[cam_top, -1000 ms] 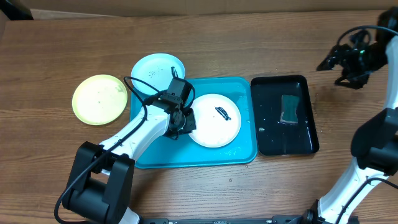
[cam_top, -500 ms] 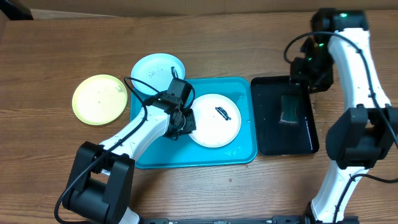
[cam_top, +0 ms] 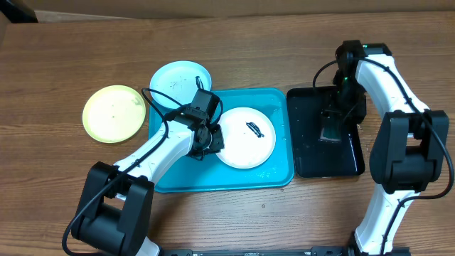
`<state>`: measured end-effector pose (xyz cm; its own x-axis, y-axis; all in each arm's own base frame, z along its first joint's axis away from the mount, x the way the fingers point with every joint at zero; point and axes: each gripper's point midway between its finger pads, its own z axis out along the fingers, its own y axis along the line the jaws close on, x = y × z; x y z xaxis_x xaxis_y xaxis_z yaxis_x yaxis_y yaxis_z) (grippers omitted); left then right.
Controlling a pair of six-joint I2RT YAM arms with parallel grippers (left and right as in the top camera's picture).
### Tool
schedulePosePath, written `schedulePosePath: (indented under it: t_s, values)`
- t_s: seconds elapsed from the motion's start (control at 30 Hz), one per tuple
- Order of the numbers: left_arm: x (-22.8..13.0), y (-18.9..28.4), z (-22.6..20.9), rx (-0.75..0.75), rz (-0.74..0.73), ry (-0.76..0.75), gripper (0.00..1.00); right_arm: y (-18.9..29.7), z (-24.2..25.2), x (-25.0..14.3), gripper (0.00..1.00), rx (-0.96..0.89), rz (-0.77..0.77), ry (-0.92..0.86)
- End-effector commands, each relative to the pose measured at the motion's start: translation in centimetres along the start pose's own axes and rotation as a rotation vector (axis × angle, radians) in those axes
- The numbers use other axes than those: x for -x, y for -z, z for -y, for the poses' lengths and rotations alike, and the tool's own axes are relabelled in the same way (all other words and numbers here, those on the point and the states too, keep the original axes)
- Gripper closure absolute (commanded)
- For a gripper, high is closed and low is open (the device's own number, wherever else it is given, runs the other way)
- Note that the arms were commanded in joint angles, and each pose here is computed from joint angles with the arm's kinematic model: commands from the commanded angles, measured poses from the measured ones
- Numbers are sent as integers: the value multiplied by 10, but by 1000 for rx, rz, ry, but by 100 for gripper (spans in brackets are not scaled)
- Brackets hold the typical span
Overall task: Clean dirty plates on tray and stack at the side
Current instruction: 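Lower right gripper into black tray and grasp the green-orange sponge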
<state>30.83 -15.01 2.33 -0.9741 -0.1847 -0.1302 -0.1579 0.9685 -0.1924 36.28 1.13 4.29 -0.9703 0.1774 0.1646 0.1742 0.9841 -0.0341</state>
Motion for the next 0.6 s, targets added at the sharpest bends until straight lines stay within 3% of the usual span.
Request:
schedulePosePath:
  t_s: [0.0, 0.23, 0.5, 0.57]
  values:
    - [-2, -4, -2, 15, -6, -13, 72, 0, -4, 1, 44, -10, 29, 26]
    - [-2, -4, -2, 15, -6, -13, 73, -18, -5, 5, 46, -6, 49, 27]
    - [-2, -4, -2, 15, -6, -13, 73, -24, -5, 5, 67, -4, 56, 27]
    - [-2, -4, -2, 15, -6, -13, 73, -24, -5, 6, 77, -3, 59, 27]
